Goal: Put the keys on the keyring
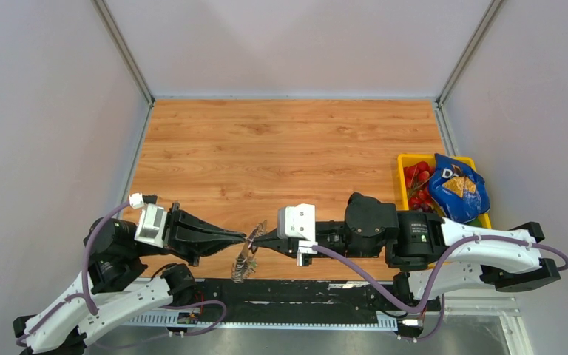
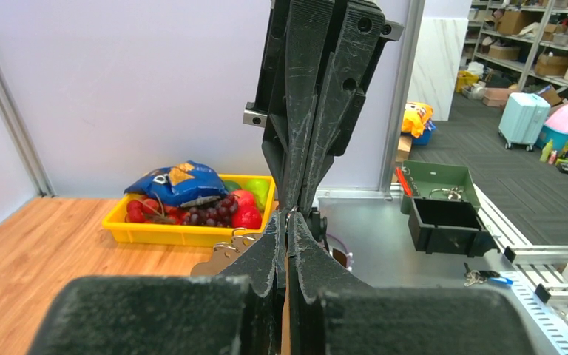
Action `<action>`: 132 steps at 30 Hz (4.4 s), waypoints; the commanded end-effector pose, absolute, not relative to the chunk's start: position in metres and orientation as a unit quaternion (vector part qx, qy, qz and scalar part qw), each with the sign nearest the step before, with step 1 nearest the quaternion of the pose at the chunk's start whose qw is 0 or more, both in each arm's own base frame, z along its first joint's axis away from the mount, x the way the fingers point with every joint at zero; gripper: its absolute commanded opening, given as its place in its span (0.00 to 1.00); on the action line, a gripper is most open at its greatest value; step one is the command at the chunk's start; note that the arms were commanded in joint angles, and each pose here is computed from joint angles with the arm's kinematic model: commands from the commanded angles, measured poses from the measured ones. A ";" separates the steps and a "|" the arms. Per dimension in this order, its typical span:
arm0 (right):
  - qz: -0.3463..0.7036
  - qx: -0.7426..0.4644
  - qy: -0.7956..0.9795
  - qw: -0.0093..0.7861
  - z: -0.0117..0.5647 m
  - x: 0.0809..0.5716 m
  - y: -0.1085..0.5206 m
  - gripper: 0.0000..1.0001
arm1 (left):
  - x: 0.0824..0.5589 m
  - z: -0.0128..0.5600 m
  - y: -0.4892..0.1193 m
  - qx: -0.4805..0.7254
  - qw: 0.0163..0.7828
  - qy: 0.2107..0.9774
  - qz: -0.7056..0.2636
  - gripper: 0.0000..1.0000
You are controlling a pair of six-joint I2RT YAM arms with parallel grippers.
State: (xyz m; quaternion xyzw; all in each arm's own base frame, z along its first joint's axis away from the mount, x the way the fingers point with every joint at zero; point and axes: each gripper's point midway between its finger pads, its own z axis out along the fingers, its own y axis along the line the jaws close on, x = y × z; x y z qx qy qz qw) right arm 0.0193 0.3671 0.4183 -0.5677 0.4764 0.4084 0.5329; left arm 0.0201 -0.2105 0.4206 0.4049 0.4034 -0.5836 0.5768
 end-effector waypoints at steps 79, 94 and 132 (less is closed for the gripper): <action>0.403 -0.395 0.585 0.583 0.348 0.061 0.354 0.71 | 0.117 0.460 -0.178 0.144 0.708 0.472 -0.505 0.00; 0.370 -0.359 0.567 0.643 0.357 0.081 0.400 0.75 | 0.127 0.457 -0.175 0.112 0.709 0.483 -0.501 0.00; 0.374 -0.355 0.574 0.636 0.350 0.093 0.372 0.68 | 0.120 0.459 -0.159 0.095 0.709 0.482 -0.506 0.00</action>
